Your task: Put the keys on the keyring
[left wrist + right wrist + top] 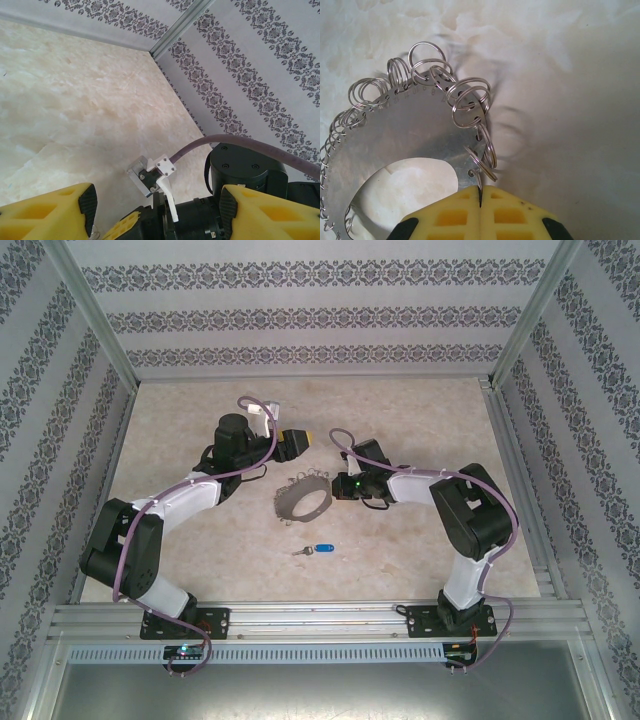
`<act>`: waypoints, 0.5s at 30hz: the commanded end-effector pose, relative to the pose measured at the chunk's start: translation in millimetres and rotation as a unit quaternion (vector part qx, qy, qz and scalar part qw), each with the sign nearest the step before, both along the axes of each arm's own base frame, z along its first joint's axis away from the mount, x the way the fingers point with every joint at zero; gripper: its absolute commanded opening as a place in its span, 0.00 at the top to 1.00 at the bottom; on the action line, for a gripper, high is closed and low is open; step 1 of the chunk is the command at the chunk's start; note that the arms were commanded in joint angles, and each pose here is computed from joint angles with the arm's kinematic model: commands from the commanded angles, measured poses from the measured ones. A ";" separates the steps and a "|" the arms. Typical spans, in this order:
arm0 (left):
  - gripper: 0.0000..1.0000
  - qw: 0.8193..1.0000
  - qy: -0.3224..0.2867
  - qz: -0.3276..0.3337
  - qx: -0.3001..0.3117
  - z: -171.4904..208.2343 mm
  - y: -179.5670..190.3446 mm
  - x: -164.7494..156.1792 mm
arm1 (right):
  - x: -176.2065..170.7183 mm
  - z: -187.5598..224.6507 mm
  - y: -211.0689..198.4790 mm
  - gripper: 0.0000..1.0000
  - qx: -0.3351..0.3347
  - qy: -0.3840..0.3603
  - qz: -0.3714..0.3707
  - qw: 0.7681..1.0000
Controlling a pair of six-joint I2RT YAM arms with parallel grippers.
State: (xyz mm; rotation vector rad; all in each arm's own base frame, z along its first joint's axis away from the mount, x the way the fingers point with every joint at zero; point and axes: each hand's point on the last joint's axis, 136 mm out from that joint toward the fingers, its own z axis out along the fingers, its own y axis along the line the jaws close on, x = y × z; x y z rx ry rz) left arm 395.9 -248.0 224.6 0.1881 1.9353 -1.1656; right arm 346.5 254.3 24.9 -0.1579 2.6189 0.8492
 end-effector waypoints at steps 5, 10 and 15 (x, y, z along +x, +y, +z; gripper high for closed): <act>0.33 0.999 -0.034 -0.010 -0.010 19.6 -4.4 -5.0 | -1.9 -14.6 -2.1 0.91 0.001 0.016 -0.003 1.000; 0.32 0.999 -0.035 -0.009 -0.010 20.1 -4.2 -4.5 | -0.5 -15.9 -2.9 0.87 0.002 0.017 -0.005 1.000; 0.32 0.999 -0.035 -0.009 -0.009 19.2 -4.0 -4.4 | -0.1 -16.1 -3.0 0.92 0.003 0.018 -0.006 1.000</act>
